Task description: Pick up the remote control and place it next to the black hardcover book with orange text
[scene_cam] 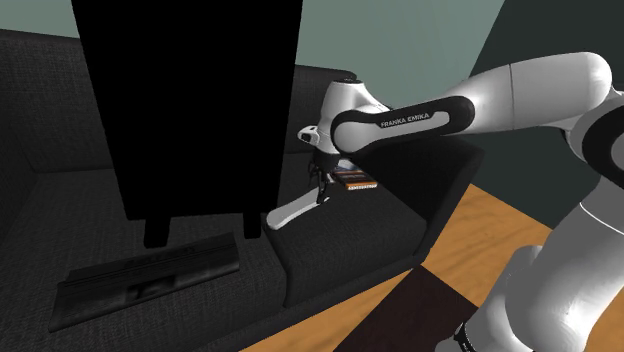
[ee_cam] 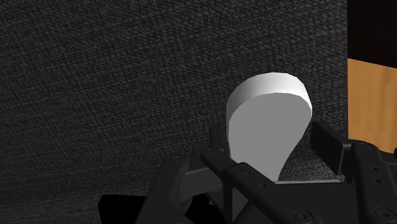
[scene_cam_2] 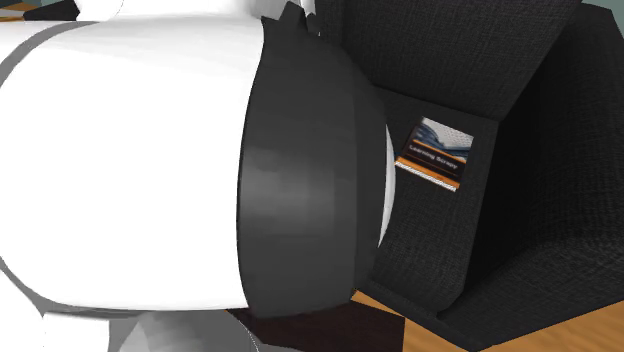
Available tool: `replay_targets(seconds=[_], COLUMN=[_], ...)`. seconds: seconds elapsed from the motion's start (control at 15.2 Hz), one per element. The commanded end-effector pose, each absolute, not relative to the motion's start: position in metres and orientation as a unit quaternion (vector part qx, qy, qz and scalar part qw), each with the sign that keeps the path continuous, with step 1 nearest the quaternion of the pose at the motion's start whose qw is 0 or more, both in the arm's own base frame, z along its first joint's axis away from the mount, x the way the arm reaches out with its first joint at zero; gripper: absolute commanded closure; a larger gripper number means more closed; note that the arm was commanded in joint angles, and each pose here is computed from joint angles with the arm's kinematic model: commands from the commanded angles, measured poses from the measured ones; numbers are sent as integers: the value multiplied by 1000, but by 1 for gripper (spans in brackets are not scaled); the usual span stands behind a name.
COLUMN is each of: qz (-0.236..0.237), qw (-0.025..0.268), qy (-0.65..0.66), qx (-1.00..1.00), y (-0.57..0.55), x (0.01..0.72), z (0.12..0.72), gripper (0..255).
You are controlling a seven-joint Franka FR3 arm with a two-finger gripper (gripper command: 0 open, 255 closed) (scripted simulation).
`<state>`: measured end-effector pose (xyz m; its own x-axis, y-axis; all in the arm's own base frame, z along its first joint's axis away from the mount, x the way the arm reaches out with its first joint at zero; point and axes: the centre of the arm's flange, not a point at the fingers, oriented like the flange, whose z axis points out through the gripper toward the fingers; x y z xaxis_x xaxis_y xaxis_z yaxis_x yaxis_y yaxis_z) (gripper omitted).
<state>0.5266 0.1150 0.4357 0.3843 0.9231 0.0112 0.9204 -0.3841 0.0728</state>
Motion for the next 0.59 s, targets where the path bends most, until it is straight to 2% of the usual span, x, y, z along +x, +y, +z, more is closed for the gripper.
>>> replay_targets(seconds=[0.0,0.53], qz=[25,25], qw=[28,28], qy=[554,554], qx=[832,832], y=[88,-11], x=[515,477], z=[434,435], gripper=[255,255])
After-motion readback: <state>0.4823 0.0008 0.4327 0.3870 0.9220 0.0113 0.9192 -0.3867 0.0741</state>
